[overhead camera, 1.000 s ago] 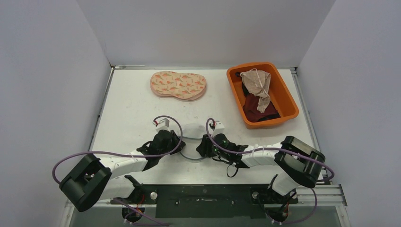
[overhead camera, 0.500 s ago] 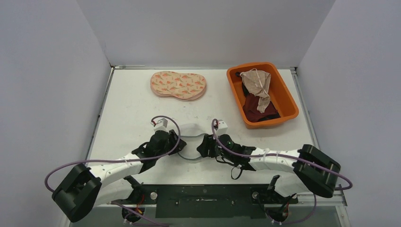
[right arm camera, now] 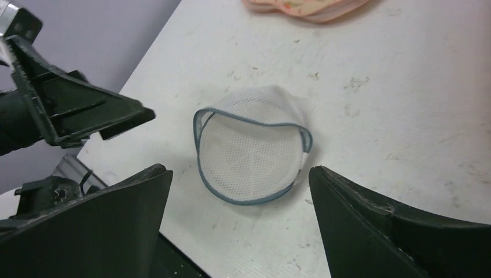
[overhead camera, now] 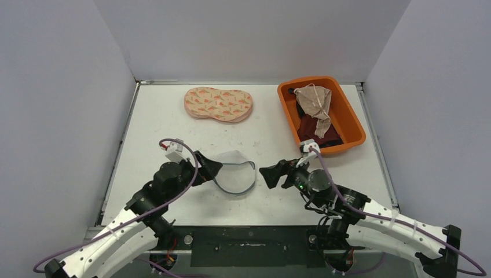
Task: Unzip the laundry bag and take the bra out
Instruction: Reset both arms
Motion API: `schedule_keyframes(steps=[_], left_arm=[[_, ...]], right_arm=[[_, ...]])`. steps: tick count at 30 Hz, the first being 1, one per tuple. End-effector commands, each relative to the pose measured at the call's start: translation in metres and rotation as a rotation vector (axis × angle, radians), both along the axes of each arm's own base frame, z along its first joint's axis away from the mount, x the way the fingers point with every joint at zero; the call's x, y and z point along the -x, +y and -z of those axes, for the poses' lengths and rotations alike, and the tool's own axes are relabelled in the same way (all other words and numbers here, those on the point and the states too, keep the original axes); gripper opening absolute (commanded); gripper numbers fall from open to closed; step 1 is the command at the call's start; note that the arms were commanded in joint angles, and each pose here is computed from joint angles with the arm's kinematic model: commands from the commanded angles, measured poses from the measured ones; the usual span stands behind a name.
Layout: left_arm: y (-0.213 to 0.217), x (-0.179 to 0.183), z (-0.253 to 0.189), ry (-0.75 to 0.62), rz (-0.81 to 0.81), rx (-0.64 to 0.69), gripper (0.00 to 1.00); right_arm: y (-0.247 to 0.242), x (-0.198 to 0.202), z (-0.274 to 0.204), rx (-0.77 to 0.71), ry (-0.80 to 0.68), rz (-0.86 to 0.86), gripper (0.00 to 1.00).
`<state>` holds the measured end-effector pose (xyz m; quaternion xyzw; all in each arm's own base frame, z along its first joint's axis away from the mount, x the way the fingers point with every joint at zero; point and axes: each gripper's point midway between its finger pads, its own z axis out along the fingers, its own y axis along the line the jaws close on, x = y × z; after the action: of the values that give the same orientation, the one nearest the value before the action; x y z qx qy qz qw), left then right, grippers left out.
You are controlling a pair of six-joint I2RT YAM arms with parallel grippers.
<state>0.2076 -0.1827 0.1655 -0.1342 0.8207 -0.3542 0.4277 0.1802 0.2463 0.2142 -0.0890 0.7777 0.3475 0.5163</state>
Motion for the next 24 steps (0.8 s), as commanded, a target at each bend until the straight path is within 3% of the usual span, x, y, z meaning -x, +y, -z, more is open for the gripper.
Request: schedule_keyframes(steps=[1, 5, 8, 14, 24], left_arm=[[0.036, 0.004, -0.03, -0.047, -0.118, -0.057, 0.96], [0.065, 0.005, -0.05, -0.056, -0.227, -0.109, 0.96], [0.083, 0.002, -0.063, -0.074, -0.308, -0.155, 0.96], [0.108, 0.003, -0.049, -0.072, -0.388, -0.258, 0.96], [0.116, 0.011, -0.051, -0.138, -0.403, -0.178, 0.96]], right_arm=[[-0.052, -0.011, -0.027, -0.049, -0.028, 0.224, 0.9], [-0.087, -0.012, -0.049, -0.248, -0.033, 0.373, 0.9], [-0.104, -0.013, -0.05, -0.295, -0.061, 0.431, 0.9], [-0.119, -0.015, -0.036, -0.223, -0.049, 0.498, 0.9], [-0.125, -0.023, -0.017, -0.104, -0.058, 0.561, 0.9]])
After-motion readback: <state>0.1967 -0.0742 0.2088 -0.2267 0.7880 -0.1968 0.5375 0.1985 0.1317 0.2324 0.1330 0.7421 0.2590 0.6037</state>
